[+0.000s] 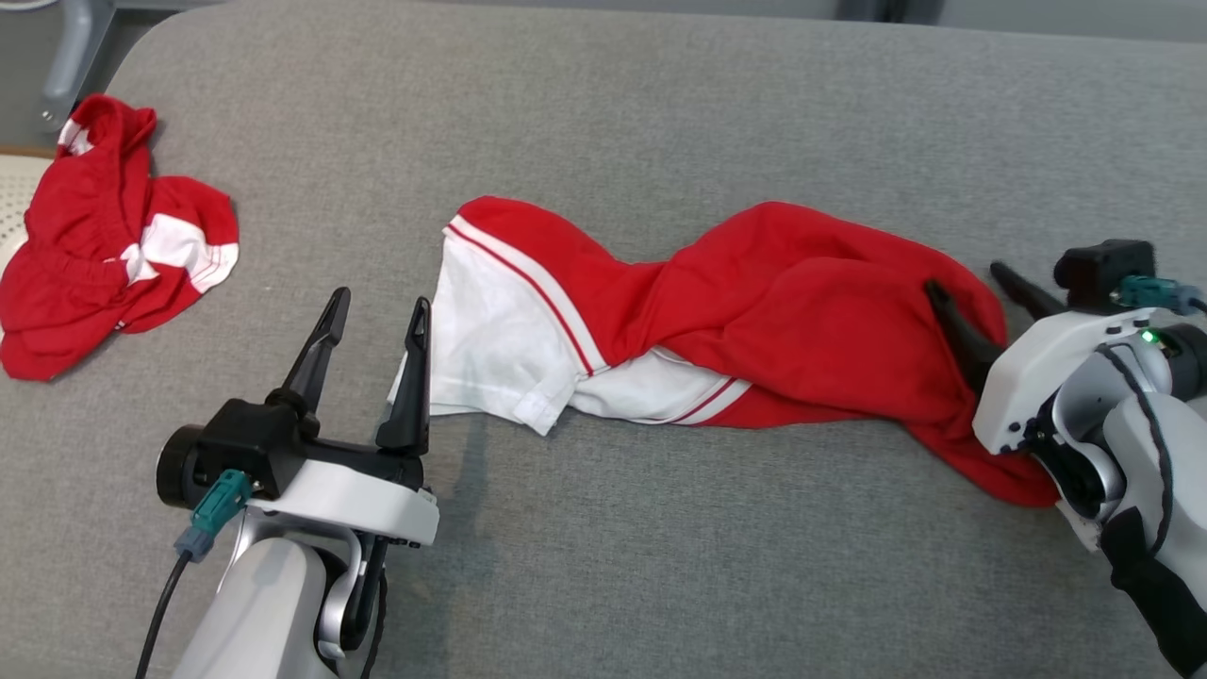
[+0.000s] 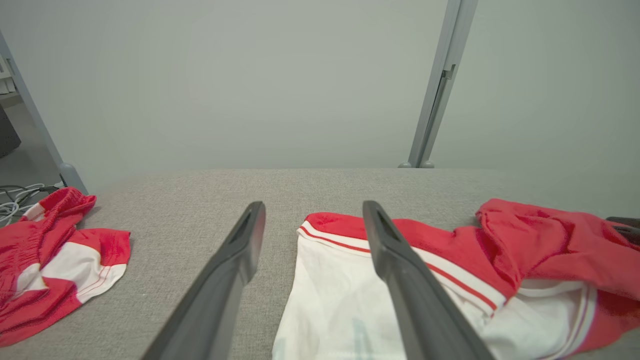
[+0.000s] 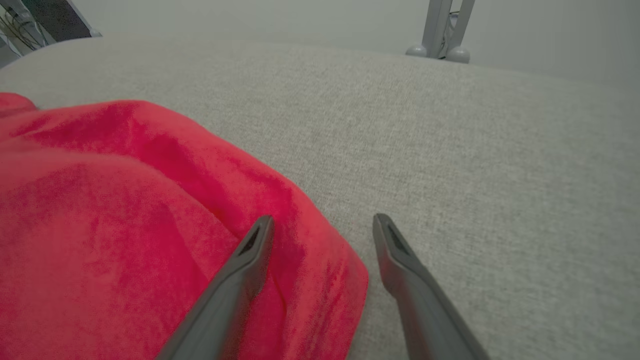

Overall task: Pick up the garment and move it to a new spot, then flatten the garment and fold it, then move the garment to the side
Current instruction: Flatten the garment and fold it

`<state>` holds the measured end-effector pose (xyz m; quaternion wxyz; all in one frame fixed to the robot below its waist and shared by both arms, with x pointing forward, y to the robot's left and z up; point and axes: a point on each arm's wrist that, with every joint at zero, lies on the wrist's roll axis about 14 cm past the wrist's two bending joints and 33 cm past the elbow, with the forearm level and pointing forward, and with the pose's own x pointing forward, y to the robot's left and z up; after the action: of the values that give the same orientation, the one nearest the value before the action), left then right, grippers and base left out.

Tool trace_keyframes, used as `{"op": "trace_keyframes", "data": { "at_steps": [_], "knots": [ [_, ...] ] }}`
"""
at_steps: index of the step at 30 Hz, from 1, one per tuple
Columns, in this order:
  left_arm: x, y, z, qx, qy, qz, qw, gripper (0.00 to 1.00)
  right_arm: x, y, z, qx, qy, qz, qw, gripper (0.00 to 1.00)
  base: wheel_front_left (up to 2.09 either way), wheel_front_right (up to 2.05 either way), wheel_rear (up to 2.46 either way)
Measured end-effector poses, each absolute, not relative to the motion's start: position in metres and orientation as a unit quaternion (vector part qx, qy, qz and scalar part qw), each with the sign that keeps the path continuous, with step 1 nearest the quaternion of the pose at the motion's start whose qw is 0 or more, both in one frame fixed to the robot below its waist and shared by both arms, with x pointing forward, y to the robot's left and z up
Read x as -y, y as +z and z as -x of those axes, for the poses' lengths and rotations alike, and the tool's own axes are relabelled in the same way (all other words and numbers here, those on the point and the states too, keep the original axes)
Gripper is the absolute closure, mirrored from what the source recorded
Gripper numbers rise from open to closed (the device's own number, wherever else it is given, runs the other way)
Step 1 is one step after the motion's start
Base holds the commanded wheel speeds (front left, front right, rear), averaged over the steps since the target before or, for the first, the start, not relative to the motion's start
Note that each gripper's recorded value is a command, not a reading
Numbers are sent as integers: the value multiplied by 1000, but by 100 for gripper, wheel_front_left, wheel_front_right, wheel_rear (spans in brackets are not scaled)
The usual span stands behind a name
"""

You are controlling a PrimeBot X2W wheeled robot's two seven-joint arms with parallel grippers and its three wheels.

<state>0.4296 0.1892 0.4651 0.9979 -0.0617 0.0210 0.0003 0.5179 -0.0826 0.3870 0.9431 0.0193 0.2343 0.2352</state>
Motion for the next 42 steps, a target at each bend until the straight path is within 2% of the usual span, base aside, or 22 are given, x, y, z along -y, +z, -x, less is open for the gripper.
{"op": "trace_keyframes", "data": {
  "at_steps": [5, 6, 7, 8, 13, 20, 27, 29, 31, 37, 42],
  "knots": [
    [-194, 462, -430, -23, 8, 60, 998, 0, 77, 361, -511, -308, 261, 4, 915, 0, 0, 0, 0],
    [-194, 462, -430, -23, 8, 62, 998, 0, 77, 360, -511, -312, 262, 1, 913, 19, 0, 0, 0],
    [-193, 462, -431, -23, 7, 63, 998, 0, 77, 360, -512, -313, 262, -2, 913, 65, 0, 0, 0],
    [-193, 462, -431, -22, 7, 63, 998, 0, 79, 360, -513, -315, 260, -2, 913, 100, 0, 0, 0],
    [-193, 462, -433, -21, 7, 62, 998, 0, 83, 369, -519, -286, 258, -5, 923, 100, 0, 0, 0],
    [-188, 466, -437, -14, -2, 62, 998, 0, 102, 445, -562, -118, 232, -7, 965, 100, 0, 0, 0],
    [-179, 470, -436, -8, -15, 62, 998, 0, 114, 520, -565, 10, 229, 15, 973, 100, 0, 0, 0],
    [-176, 473, -437, -4, -17, 63, 998, 0, 116, 537, -554, 45, 228, 15, 972, 100, 0, 0, 0],
    [-175, 474, -436, -2, -19, 65, 998, 0, 119, 527, -532, 46, 224, 13, 973, 100, 0, 0, 0],
    [-169, 472, -432, -5, -25, 70, 997, 0, 115, 468, -455, -21, 209, -29, 977, 100, 0, 0, 0],
    [-164, 474, -432, -3, -33, 72, 997, 0, 118, 436, -418, -71, 179, -62, 979, 100, 0, 0, 0]
  ]
}}
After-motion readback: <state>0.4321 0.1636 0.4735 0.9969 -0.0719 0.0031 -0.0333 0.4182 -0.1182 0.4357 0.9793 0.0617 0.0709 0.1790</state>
